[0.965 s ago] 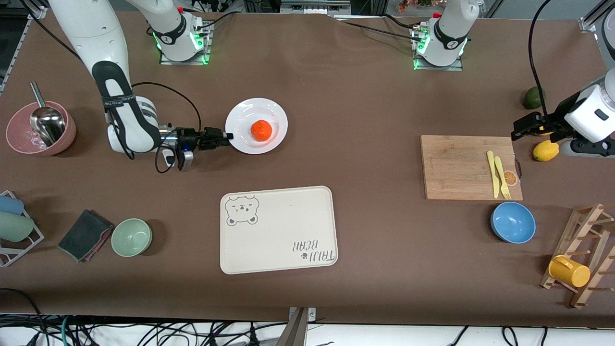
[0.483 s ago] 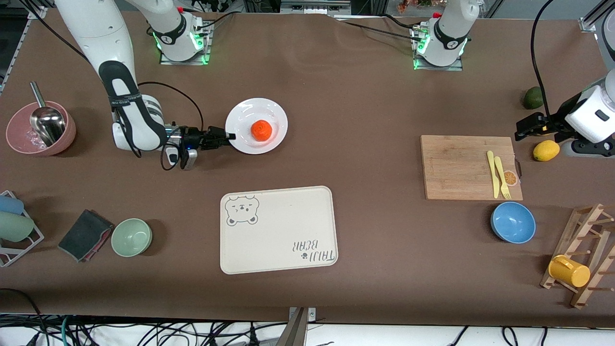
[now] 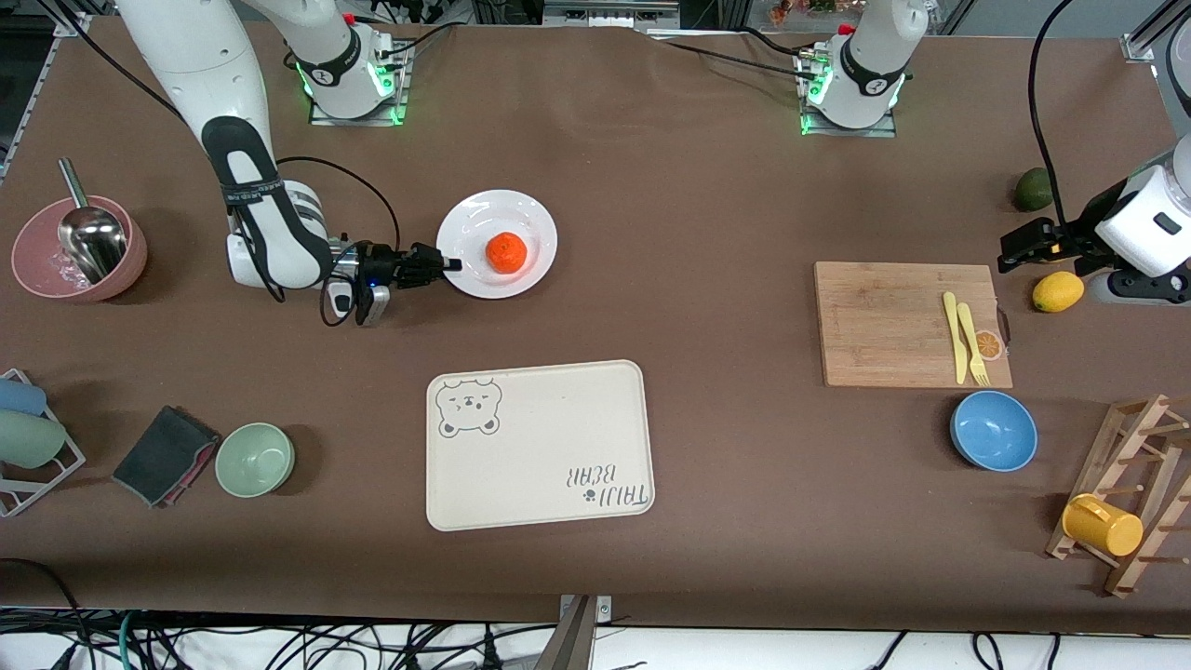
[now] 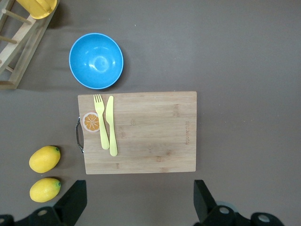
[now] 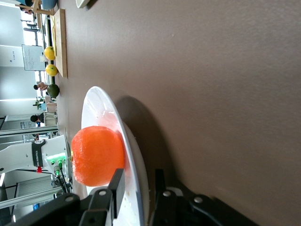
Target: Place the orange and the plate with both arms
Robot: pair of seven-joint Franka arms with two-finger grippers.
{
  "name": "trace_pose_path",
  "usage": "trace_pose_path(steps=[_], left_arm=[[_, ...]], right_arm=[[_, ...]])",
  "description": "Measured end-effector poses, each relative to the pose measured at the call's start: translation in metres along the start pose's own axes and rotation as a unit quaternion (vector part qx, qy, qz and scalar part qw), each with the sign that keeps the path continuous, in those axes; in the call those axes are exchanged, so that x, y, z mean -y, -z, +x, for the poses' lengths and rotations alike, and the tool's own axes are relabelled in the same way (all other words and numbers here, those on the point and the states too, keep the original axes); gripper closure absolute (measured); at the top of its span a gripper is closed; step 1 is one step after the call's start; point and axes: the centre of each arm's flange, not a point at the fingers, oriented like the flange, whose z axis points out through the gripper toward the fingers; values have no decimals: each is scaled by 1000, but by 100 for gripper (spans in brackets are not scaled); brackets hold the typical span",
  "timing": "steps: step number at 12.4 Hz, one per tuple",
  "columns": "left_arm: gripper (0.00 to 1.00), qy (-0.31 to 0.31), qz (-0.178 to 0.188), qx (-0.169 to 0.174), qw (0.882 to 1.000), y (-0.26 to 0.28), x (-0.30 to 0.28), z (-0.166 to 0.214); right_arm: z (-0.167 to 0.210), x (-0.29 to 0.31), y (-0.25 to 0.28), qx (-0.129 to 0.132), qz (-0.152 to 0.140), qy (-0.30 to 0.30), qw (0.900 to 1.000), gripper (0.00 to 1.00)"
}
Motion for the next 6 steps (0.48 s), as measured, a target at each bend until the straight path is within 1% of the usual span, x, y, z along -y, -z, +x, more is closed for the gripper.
trace_pose_path(steps=[1,2,3,4,5,6], left_arm=[[0,0,0,0,1000,0,0,0],[0,0,0,0,1000,0,0,0],[0,0,0,0,1000,0,0,0],[0,0,0,0,1000,0,0,0],[0,0,0,0,1000,0,0,0],[0,0,0,0,1000,0,0,0]], right_arm=[[0,1,-1,0,1,1,1000,72],[1,2,-2,-3,2,0,1000,73],[1,4,-3,-5,4,0,1000,76],[2,5,-5,-7,4,1,1000,76],[3,6,-6,-8,3,1,1000,79],[3,7,-6,-9,1,2,1000,79]])
